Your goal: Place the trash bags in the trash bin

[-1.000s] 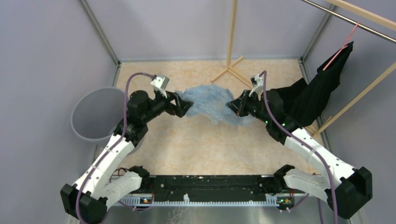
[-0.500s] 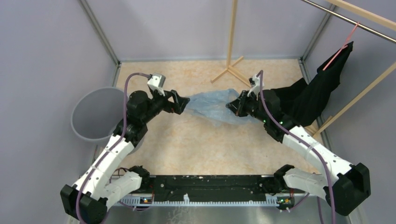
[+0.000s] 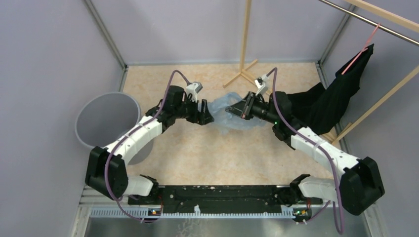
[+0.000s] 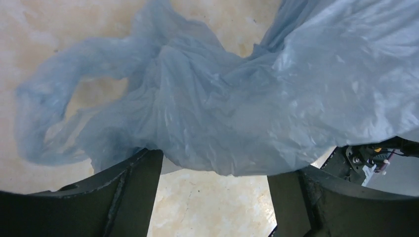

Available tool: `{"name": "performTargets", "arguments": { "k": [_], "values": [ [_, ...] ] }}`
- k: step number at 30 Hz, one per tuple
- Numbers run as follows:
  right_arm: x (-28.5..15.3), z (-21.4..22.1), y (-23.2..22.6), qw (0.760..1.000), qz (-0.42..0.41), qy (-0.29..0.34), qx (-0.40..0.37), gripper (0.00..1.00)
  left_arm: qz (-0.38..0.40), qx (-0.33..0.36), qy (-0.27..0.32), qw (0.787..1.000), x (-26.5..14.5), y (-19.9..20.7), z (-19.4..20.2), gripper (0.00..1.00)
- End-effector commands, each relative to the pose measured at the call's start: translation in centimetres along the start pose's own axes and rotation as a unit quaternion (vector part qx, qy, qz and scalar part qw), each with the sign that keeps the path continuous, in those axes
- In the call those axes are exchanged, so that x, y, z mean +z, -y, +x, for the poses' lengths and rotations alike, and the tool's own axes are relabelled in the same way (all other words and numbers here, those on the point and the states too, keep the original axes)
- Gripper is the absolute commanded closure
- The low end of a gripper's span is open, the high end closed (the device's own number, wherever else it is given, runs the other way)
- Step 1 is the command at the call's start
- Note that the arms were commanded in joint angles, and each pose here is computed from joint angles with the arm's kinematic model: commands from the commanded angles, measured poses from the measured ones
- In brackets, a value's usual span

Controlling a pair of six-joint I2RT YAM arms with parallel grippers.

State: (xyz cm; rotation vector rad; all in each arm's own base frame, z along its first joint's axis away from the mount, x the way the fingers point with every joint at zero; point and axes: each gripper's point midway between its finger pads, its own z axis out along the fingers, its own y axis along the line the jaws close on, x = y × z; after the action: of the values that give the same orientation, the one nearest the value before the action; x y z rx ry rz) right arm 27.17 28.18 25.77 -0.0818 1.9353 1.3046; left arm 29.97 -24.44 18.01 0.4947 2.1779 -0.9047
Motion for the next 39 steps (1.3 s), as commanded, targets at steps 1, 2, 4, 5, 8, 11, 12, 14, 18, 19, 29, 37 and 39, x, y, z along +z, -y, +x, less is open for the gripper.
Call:
{"name": "performTargets", "arguments": {
  "k": [1,2,4,5,8,11,12,14,18,19,29,37,39],
  "values": [
    [0.1,-1.5,-4.9,0.987,-0.144,0.007,0.07,1.0,0.0,0.018,0.017,1.0,-1.0,0.7,-1.9,0.23],
    [0.0,-1.4,-5.1,0.984,-0.159,0.009,0.077,1.0,-0.001,0.023,0.025,0.999,-1.3,0.8,-2.1,0.27],
    [0.1,-0.6,-4.6,0.984,-0.164,0.003,0.072,1.0,-0.014,0.03,0.042,0.999,-1.9,0.7,-2.7,0.38],
    [0.3,0.1,-3.7,0.987,-0.15,-0.006,0.061,1.0,-0.018,0.033,0.049,0.998,-2.1,0.7,-2.9,0.45],
    [0.1,1.8,-1.2,0.994,-0.102,-0.022,0.033,1.0,-0.031,0.039,0.063,0.997,-2.6,0.4,-3.3,0.66],
    [-0.9,2.3,-1.8,0.993,-0.119,-0.024,0.015,1.0,-0.045,0.038,0.066,0.996,-2.7,-0.1,-3.5,0.85],
    [-1.1,2.4,-2.3,0.991,-0.13,-0.03,0.012,1.0,-0.048,0.036,0.066,0.996,-2.8,-0.3,-3.6,0.89],
    [-1.3,2.9,-2.7,0.989,-0.136,-0.049,0.009,1.0,-0.047,0.033,0.07,0.996,-3.1,-0.5,-3.9,0.93],
    [-1.7,4.0,0.3,0.995,-0.041,-0.09,-0.016,1.0,-0.044,0.042,0.084,0.995,-3.8,-0.2,-4.4,0.99],
    [-2.1,4.1,1.1,0.995,-0.014,-0.092,-0.028,1.0,-0.038,0.044,0.087,0.995,-3.9,0.0,-4.4,1.0],
    [-5.6,3.0,7.7,0.971,0.182,-0.08,-0.132,0.85,0.062,0.002,0.025,0.998,-4.8,4.3,-1.8,1.0],
    [-4.1,1.7,8.2,0.958,0.211,-0.1,-0.163,1.0,0.228,-0.098,0.004,0.969,-12.4,12.9,1.0,1.0],
    [-4.0,3.2,6.8,0.966,0.177,-0.121,-0.147,1.0,0.253,-0.125,0.019,0.959,-14.3,14.3,1.6,1.0]
  ]
}}
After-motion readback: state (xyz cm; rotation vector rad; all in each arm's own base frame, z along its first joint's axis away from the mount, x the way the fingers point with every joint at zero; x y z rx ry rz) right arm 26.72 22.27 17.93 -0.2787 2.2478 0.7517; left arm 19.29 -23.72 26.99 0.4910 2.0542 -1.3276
